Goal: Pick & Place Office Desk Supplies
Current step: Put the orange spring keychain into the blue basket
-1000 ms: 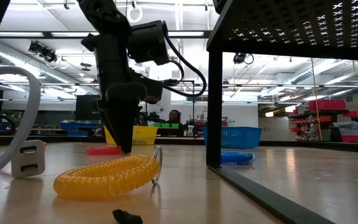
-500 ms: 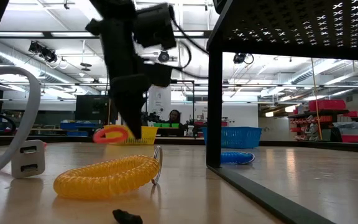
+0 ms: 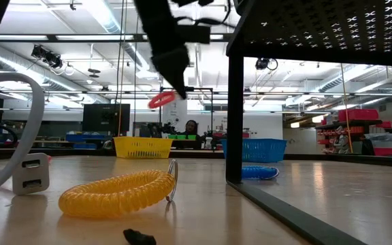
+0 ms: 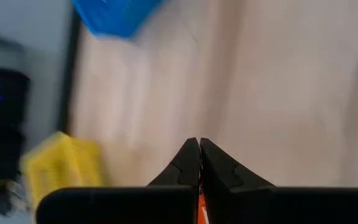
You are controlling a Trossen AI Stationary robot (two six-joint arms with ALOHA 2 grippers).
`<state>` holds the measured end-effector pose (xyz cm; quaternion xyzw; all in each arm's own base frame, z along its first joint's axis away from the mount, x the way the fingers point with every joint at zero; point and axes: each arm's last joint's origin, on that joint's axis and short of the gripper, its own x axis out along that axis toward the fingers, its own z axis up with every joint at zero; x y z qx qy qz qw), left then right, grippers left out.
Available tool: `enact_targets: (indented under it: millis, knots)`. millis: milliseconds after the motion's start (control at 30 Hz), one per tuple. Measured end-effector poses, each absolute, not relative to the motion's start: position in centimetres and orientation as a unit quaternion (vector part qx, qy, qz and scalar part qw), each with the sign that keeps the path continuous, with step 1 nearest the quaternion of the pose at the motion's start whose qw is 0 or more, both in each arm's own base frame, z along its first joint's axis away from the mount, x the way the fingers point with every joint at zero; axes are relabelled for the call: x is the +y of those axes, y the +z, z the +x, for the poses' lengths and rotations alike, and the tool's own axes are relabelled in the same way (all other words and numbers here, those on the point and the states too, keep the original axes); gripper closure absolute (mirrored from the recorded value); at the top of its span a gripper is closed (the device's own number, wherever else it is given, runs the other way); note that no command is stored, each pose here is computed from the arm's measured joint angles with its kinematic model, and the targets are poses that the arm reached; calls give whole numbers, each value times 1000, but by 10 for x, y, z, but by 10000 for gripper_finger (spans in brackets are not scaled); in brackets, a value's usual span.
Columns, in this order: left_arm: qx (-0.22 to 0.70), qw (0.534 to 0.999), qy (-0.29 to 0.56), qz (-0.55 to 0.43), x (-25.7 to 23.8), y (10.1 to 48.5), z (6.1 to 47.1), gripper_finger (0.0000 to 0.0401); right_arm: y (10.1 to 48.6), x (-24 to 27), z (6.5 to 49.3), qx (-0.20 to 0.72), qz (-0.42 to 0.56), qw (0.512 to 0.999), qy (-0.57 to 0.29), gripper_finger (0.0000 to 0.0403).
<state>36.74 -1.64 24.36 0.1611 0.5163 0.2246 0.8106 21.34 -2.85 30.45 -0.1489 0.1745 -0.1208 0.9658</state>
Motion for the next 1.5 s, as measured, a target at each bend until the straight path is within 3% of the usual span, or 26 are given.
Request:
enact_targets:
  millis: [300, 700, 1033, 1500]
  knots:
    - [362, 891, 168, 215, 29, 294, 393, 400, 270, -72, 203, 152, -91, 974, -139, 243]
    - [121, 970, 12, 212, 115, 342, 388, 400, 267, -114, 182, 109, -39, 987, -110, 165]
    - [-5, 980, -117, 161, 155, 336, 394, 400, 276, -133, 179, 29, -1, 999, -40, 167]
    - [-38, 975, -140, 170, 150, 332, 402, 400, 270, -141, 196, -3, 22, 1000, 14, 167]
